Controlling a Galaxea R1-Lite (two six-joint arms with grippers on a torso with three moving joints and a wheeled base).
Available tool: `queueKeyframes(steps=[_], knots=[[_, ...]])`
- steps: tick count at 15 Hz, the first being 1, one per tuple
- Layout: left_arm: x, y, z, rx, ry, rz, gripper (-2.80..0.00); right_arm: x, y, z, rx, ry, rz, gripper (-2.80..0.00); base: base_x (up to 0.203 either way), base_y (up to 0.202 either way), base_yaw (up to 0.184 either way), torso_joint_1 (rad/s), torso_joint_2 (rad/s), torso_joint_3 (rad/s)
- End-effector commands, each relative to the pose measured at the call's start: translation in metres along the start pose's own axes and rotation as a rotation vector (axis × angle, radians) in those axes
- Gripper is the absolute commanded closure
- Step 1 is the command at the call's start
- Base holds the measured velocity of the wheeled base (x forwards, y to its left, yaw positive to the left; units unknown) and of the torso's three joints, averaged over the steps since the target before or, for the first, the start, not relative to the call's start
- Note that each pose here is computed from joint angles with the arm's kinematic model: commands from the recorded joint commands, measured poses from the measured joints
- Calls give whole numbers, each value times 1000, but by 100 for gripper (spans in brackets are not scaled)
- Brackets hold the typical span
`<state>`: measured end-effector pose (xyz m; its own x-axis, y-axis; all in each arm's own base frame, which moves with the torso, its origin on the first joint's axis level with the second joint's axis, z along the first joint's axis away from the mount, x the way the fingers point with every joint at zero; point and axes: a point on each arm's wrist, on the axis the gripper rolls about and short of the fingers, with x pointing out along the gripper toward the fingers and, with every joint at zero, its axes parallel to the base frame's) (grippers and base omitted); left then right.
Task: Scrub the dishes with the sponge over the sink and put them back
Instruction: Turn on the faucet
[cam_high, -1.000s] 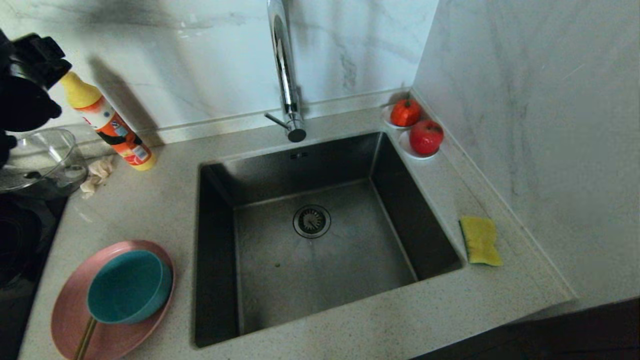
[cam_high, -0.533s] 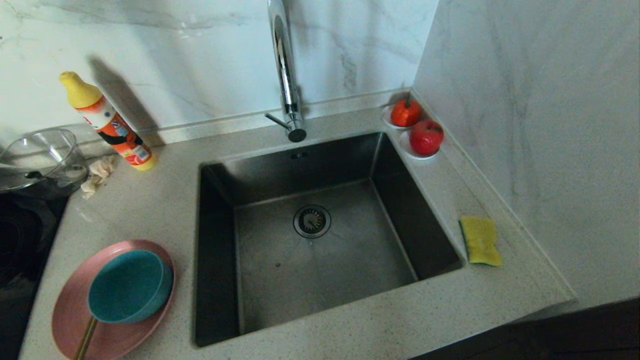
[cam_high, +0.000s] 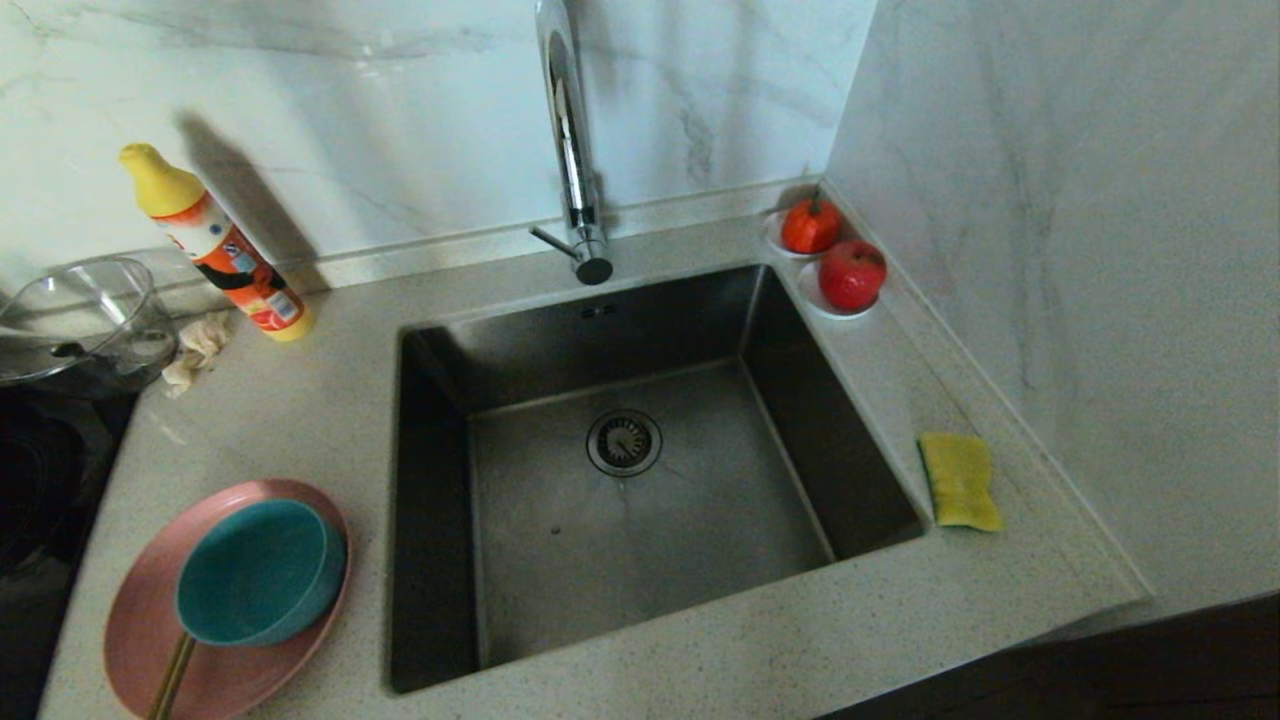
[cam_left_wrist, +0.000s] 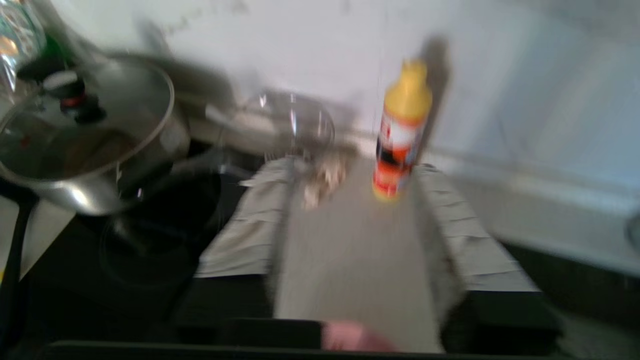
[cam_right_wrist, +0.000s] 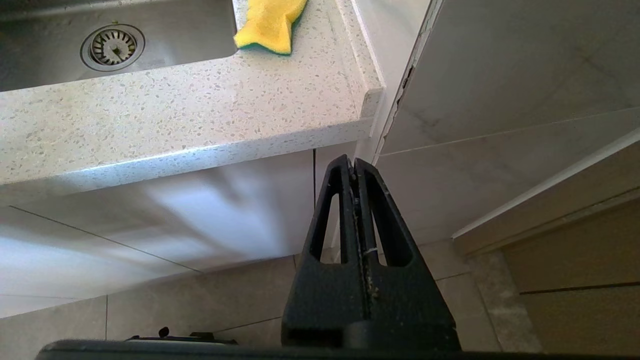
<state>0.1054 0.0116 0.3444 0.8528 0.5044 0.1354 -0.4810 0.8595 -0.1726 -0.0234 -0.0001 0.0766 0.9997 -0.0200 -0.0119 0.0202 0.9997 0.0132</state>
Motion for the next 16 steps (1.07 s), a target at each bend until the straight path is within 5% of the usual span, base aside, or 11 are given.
queueKeyframes(steps=[1,9,12,16], knots=[[-29,16,-4,-5,-3,-35,0,0,0,0,0,0,0,0,0,0,0,0,0,0],[-91,53,-68,105,252,-236,0,0,0,0,0,0,0,0,0,0,0,0,0,0],[-92,50,-95,153,487,-448,0,0,0,0,0,0,0,0,0,0,0,0,0,0],[-48,23,-122,155,810,-604,0,0,0,0,0,0,0,0,0,0,0,0,0,0]])
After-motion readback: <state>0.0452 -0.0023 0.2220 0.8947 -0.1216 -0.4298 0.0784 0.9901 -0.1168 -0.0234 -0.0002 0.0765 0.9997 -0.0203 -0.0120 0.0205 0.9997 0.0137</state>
